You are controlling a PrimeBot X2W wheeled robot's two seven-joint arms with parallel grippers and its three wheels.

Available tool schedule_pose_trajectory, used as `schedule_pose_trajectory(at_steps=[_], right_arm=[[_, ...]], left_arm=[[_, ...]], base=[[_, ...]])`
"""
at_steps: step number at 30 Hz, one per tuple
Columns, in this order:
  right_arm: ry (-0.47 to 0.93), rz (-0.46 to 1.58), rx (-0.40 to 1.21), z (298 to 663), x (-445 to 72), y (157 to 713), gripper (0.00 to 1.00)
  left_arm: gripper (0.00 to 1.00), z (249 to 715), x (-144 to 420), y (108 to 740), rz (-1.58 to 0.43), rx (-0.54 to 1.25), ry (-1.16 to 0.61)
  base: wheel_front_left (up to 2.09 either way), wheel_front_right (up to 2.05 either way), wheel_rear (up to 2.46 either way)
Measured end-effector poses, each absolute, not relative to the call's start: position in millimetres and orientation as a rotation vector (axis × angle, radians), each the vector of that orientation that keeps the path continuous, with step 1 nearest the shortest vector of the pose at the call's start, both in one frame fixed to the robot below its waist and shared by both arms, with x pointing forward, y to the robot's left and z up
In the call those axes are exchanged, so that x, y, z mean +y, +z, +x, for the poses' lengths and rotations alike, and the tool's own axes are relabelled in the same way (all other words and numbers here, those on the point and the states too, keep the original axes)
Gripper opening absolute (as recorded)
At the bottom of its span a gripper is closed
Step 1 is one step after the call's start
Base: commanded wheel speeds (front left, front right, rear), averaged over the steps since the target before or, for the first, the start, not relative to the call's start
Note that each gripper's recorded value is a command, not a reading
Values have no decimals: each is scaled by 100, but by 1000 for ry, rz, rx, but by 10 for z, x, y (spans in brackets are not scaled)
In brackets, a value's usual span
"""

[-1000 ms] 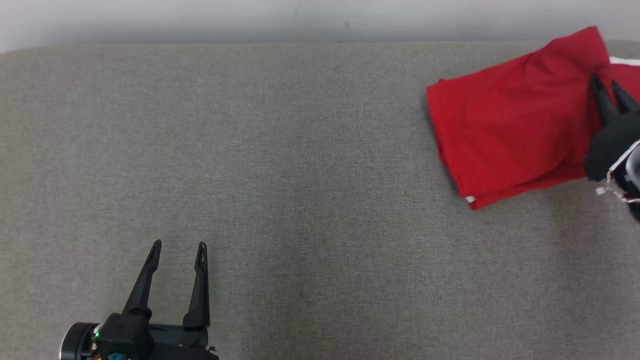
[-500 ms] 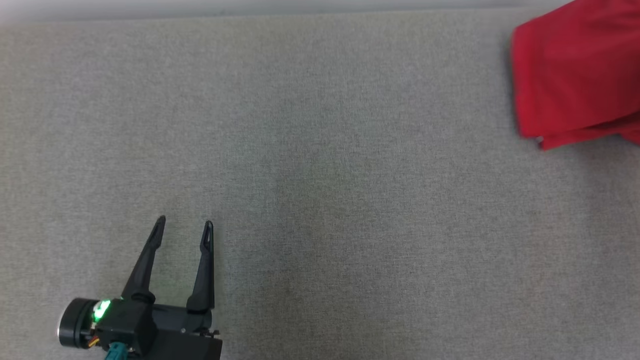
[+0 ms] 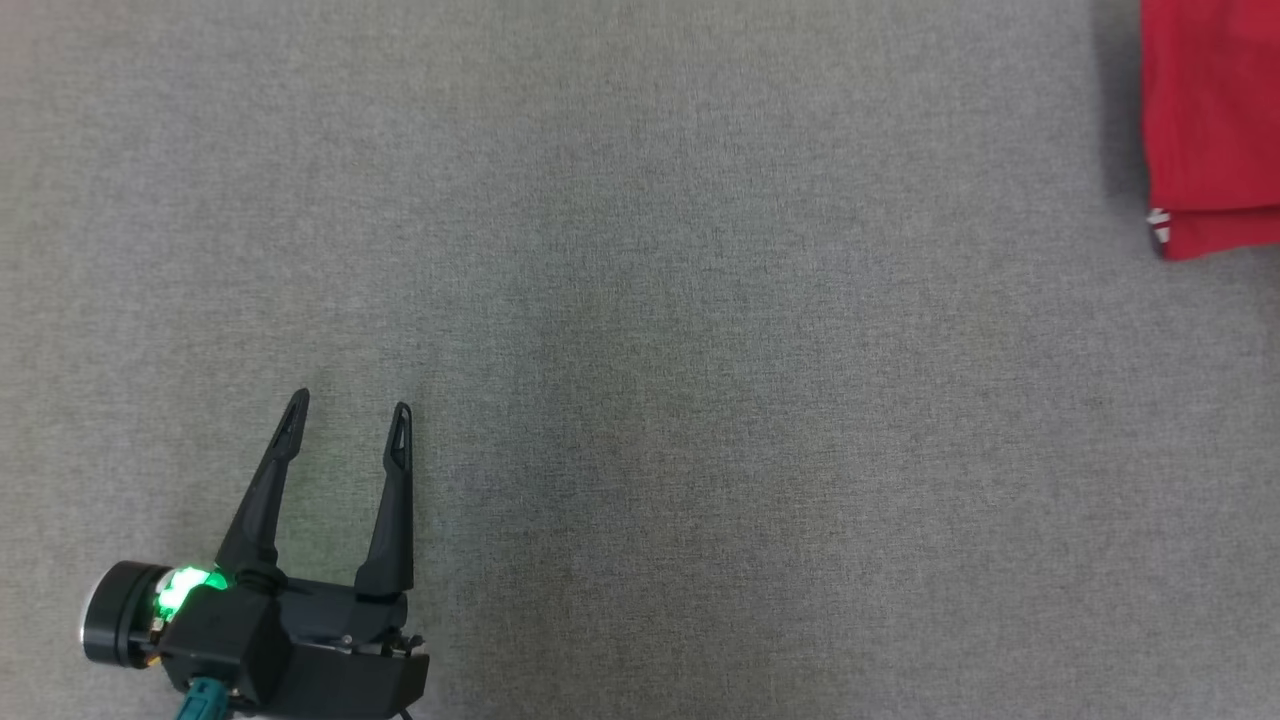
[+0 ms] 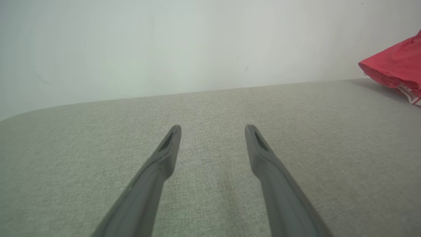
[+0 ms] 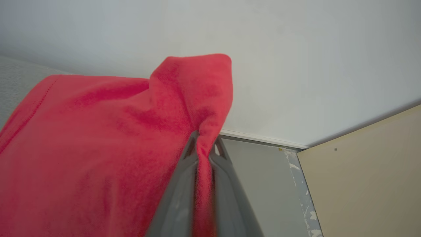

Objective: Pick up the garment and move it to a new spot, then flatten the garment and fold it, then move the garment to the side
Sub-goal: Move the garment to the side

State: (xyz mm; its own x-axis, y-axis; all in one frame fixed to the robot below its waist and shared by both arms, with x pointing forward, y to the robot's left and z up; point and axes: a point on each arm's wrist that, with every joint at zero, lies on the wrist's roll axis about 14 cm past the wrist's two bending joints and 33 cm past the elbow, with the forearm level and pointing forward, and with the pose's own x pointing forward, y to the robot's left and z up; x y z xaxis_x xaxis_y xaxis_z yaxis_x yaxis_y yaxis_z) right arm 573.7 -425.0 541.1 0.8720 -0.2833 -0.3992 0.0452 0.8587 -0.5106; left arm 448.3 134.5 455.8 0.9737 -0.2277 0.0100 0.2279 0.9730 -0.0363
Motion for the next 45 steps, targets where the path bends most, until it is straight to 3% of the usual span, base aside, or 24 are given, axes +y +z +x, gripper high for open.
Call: schedule_pose_trajectory(at_steps=[11, 12, 13, 14, 15, 18, 23, 31, 36, 45], right_arm=[[-196, -624, 536, 5777, -4410, 5318, 0], [-199, -625, 543, 5775, -4422, 5307, 34], [-202, -627, 550, 5774, -4430, 5296, 34], [-206, -628, 555, 5771, -4444, 5291, 75], [-208, -632, 564, 5763, -4453, 5278, 100], [-203, -679, 586, 5730, -4466, 5272, 100], [-205, -663, 486, 5787, -4411, 5543, 100], [-104, -557, 179, 5902, -3884, 6023, 100], [-49, -441, -9, 5783, -3554, 6210, 100], [11, -296, -206, 5334, -3058, 6475, 100]], left_arm=[[100, 4560, 1322, 4440, -34, 13, -242], [100, 4562, 1327, 4441, -34, 12, -241], [100, 4565, 1329, 4443, -33, 11, -241], [100, 4570, 1336, 4448, -32, 10, -239], [100, 4576, 1344, 4456, -31, 7, -237], [100, 4583, 1363, 4495, -30, -3, -230], [100, 4538, 1394, 4540, -33, -7, -215], [100, 4343, 1457, 4575, -44, 11, -182], [100, 4160, 1590, 4607, -44, 22, -137], [100, 3847, 1753, 4727, -43, 11, -86]], base=[[0, 0, 0], [0, 0, 0], [0, 0, 0], [0, 0, 0], [0, 0, 0], [0, 0, 0], [0, 0, 0], [0, 0, 0], [0, 0, 0], [0, 0, 0]])
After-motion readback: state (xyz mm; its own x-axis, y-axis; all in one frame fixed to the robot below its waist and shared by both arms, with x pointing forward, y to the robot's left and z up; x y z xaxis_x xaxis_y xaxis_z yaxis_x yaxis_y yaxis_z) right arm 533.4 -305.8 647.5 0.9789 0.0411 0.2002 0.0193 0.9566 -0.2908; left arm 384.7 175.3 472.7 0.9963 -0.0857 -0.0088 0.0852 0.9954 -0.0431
